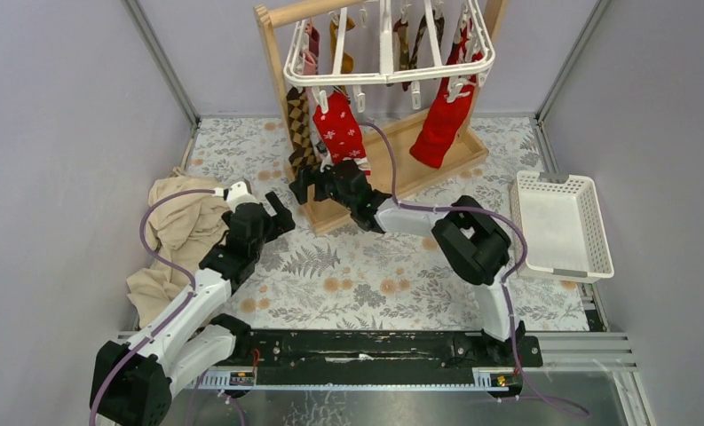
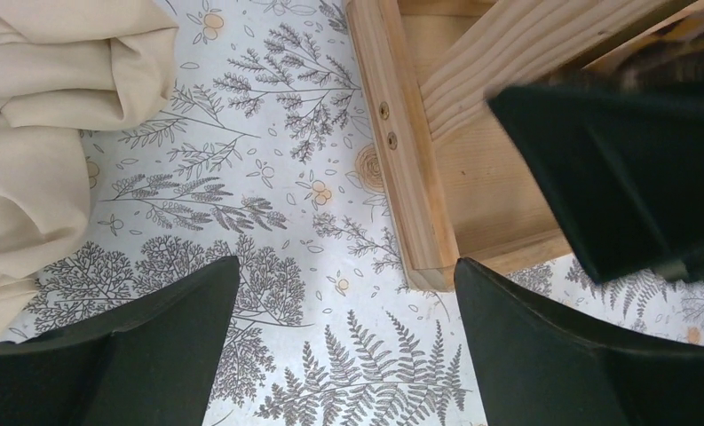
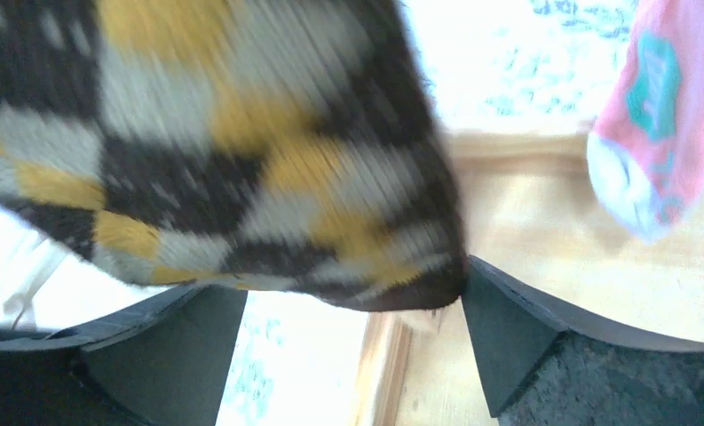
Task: Remove the socks clipped to the hanger
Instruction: Move the clothesline to the center of the board.
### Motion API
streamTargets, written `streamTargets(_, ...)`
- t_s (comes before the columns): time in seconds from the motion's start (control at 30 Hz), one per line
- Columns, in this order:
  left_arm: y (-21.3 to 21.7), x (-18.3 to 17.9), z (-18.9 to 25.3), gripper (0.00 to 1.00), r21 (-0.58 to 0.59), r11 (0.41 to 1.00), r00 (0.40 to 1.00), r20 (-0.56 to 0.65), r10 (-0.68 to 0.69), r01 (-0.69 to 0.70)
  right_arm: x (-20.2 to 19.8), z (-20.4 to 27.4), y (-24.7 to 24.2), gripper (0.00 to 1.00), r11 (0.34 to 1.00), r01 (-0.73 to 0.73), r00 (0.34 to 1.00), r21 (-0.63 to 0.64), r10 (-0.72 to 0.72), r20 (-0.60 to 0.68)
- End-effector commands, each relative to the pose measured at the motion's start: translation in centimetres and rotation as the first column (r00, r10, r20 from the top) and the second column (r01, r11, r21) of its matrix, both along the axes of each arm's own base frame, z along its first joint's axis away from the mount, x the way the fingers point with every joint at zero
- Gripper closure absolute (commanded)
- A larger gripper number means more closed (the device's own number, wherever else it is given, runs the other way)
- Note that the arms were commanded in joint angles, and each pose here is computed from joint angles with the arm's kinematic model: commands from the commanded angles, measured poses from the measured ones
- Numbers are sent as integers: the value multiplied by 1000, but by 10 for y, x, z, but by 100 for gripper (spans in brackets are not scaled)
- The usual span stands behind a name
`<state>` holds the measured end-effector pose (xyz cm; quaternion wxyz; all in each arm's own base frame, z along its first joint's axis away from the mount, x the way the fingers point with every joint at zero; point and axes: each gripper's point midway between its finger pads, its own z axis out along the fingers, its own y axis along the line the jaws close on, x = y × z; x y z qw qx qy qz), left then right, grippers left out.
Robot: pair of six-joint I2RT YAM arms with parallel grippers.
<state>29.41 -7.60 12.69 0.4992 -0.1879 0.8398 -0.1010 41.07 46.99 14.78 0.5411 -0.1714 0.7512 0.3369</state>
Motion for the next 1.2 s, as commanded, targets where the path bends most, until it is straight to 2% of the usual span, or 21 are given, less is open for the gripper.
streamTargets(0.0,0,12,22,2,-37,999,995,90,38,-34,-36,59,-9,2,988,-98,995,117,94,38)
streamTargets(0.17,-15,13,9,2,-161,986,998,24,57,-52,-76,39,-43,0,990,-126,989,58,130,-68)
streamTargets(0.27,-29,16,-5,2,-179,984,1000,-12,-11,9,-98,34,-68,0,993,-118,986,28,121,-112)
streamTargets(0.37,-43,14,-13,14,-217,975,998,-15,-53,49,-115,26,-91,0,994,-109,981,-16,105,-161)
streamTargets(0.5,-58,8,-10,26,-202,976,996,-6,-85,82,-130,6,-122,1,985,-81,969,-151,43,-243)
streamTargets(0.6,-73,4,-13,36,-179,978,994,-11,-108,104,-136,2,-147,6,980,-15,967,-198,-36,-251)
streamTargets(0.7,-83,4,-22,38,-144,985,994,-38,-102,96,-149,-5,-171,16,978,33,960,-206,-88,-266)
streamTargets(0.83,-95,9,-39,40,-110,991,993,-81,-89,80,-171,-18,-187,20,982,13,951,-190,-71,-301)
streamTargets(0.87,-99,10,-43,40,-109,991,992,-85,-93,83,-177,-22,-190,19,982,2,948,-190,-62,-312)
streamTargets(1.07,-120,27,-60,40,-95,992,990,-109,-93,83,-205,-37,-200,1,981,-75,931,-179,5,-365)
streamTargets(1.17,-128,34,-69,41,-74,994,988,-126,-92,83,-211,-47,-203,0,974,-97,917,-207,7,-399)
